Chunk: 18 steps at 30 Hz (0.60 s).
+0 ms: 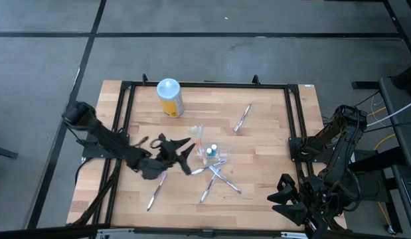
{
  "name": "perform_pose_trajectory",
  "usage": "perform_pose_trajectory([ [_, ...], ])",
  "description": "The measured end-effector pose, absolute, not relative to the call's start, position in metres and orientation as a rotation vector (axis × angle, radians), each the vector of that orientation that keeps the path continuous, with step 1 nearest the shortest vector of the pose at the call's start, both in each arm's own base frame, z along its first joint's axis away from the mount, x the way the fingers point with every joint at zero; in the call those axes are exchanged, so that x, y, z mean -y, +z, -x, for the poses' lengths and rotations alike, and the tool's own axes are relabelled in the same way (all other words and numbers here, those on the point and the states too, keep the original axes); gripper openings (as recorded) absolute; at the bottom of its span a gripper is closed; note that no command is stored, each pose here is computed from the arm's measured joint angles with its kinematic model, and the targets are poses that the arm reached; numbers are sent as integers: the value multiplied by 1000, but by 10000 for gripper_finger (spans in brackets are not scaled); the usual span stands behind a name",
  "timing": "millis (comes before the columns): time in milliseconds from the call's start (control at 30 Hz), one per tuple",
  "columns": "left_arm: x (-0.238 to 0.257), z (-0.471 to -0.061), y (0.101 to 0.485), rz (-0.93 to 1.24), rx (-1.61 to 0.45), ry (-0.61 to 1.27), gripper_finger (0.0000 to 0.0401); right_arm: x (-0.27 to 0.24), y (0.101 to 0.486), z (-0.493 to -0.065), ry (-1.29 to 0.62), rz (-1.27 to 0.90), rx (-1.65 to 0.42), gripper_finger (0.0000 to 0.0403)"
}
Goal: Pick & Place toothbrushing station
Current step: Put the white and violet toothbrush into the right compartment of the transparent organizer
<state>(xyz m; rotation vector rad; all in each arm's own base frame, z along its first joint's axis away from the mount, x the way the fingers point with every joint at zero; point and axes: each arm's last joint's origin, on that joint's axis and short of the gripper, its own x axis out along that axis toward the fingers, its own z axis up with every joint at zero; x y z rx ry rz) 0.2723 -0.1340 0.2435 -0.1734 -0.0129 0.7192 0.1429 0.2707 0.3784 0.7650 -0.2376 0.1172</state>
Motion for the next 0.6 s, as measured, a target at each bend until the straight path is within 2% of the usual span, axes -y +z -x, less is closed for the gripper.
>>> perform_pose_trajectory([
  [100,139,-254,261,215,7,625,125,-271,379,-143,131,-754,240,155],
  [200,142,-240,261,349,-86,457,119,-272,379,-143,158,-725,246,155],
  [367,155,-225,234,716,-532,158,108,-273,380,-142,193,-705,253,155],
  [467,171,-210,216,872,-789,137,102,-273,380,-142,198,-705,254,155],
  [600,196,-191,201,988,-929,163,95,-273,380,-142,199,-698,254,155],
])
